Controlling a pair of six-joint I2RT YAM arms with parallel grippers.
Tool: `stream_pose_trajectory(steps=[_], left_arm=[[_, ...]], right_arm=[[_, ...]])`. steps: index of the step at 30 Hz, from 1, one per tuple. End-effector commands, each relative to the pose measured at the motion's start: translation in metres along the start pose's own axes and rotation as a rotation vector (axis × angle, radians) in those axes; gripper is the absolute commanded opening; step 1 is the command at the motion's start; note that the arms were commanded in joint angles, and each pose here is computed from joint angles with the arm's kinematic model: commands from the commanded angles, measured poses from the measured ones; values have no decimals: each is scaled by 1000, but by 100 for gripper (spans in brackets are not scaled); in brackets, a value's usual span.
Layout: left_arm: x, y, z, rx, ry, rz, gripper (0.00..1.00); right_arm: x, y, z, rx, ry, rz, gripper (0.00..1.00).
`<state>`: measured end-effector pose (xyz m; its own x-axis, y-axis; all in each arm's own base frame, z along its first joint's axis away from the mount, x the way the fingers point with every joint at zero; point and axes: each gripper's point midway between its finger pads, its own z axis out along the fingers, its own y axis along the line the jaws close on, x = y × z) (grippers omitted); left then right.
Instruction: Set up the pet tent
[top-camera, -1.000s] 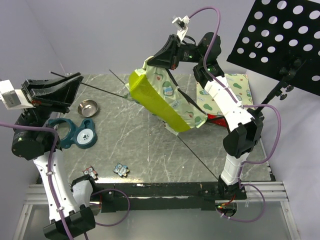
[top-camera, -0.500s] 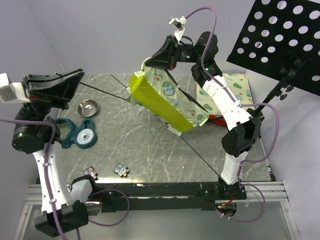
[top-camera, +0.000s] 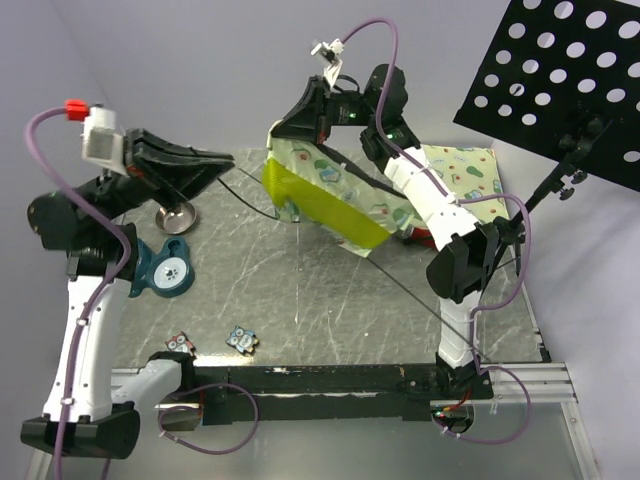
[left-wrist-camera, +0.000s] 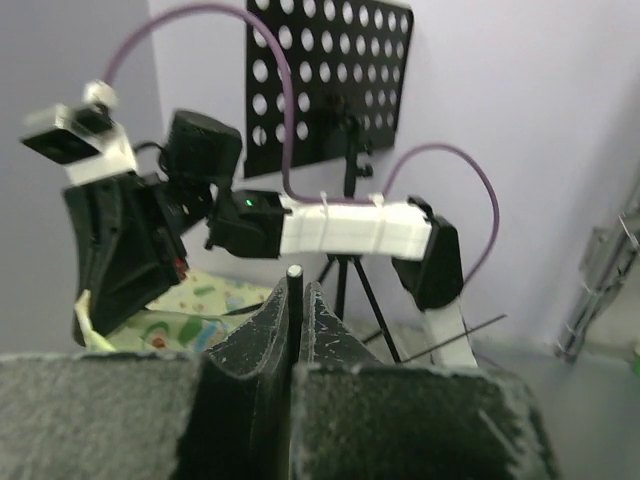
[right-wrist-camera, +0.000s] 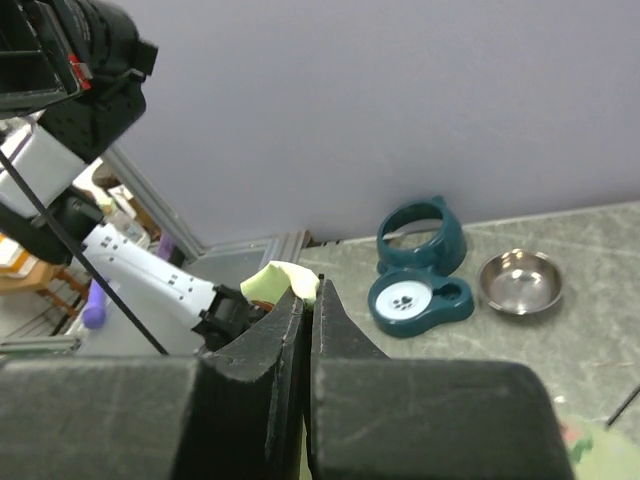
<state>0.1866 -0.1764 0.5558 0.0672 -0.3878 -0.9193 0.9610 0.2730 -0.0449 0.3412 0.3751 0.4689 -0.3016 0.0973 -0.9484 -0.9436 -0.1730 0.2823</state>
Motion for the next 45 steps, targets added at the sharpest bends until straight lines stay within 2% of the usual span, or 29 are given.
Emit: stream_pose_trajectory(steps=[1,5,12,16,28,45], left_arm=[[70,16,-1,40,261,-287,1],[113,31,-2,32,368,-489,1],[176,49,-11,17,471,-895,1],[201,47,-16,24,500,-1032,1],[249,24,-30,37,588,-1239,1],[275,-5,-36,67,646,-1327,1]], right_arm=[[-20,34,11,-55,-39,-109,0],[-19,42,10,-60,-47,-116,0],[-12,51,6,-58,-58,-103,0],[-9,53,7,-51,-77,-94,0],[-10,58,3,-29,-119,-107,0],[-12,54,0,15,-153,-88,0]])
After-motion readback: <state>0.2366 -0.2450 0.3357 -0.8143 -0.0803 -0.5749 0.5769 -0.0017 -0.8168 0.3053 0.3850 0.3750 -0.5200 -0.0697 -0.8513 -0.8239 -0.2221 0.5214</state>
